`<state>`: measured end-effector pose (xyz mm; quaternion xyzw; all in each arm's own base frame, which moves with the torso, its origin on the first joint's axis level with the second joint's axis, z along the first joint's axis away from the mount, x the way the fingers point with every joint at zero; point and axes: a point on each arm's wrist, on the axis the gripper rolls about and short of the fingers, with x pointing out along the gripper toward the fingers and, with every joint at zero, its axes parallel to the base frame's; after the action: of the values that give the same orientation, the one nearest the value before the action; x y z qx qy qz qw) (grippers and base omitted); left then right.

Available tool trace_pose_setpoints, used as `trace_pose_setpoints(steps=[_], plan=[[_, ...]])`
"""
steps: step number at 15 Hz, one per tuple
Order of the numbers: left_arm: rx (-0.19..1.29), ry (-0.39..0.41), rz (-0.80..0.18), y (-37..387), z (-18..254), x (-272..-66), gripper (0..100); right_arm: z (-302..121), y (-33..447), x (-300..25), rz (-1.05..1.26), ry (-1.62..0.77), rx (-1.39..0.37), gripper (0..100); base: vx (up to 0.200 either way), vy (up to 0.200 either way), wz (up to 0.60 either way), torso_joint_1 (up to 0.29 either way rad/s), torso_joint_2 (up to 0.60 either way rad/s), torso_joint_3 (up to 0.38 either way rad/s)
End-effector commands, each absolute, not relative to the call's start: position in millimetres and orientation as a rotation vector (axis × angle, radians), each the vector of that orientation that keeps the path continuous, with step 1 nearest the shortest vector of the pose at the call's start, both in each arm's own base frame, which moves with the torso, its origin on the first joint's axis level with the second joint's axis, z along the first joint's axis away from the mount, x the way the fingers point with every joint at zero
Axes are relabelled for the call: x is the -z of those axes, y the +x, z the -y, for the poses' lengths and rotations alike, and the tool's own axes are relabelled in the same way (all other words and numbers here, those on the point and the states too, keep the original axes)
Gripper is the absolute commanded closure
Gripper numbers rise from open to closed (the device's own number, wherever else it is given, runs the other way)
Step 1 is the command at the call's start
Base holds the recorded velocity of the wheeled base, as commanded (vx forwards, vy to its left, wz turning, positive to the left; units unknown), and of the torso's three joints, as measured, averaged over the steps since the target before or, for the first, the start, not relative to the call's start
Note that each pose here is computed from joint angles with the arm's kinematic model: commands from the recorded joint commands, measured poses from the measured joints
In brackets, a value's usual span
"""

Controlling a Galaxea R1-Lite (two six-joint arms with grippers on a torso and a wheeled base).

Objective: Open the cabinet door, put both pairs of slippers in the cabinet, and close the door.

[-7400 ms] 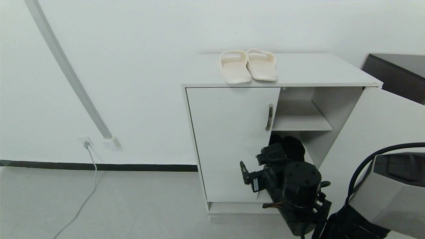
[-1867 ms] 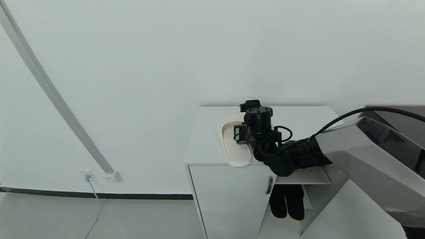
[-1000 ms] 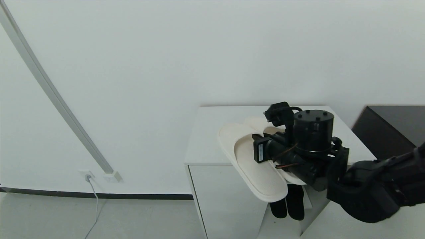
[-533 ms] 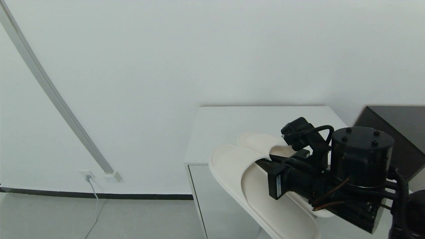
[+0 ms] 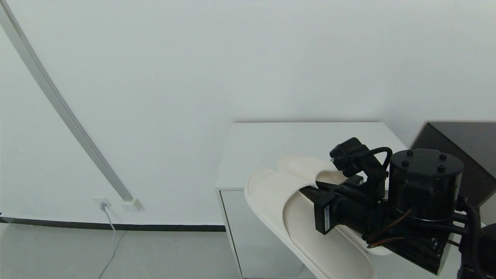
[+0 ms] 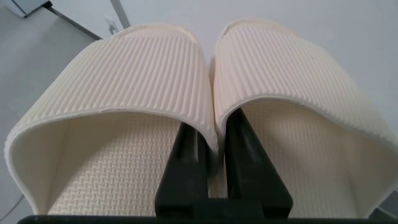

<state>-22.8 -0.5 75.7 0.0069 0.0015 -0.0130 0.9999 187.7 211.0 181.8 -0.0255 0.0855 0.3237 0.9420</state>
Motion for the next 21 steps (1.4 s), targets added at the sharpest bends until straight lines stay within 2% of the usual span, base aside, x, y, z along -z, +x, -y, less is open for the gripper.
trace_pose_setpoints(steps=[1,6,21], plan=[[0.026,0.014,-0.003,-22.8,0.5,-75.6,100,-212.5,187.8,-179.7,-0.180,-0.056,-0.663,100,-0.200,0.000,0.00,0.012,0.00,-0.002],[0.026,0.014,-0.003,-22.8,0.5,-75.6,100,-213.2,188.5,-177.7,-0.186,-0.059,-0.661,100,-0.200,0.000,0.00,-0.002,0.00,0.001],[0.026,0.014,-0.003,-22.8,0.5,-75.6,100,-214.2,184.2,-175.5,-0.192,-0.063,-0.673,100,0.000,0.000,0.00,0.000,0.00,0.000]])
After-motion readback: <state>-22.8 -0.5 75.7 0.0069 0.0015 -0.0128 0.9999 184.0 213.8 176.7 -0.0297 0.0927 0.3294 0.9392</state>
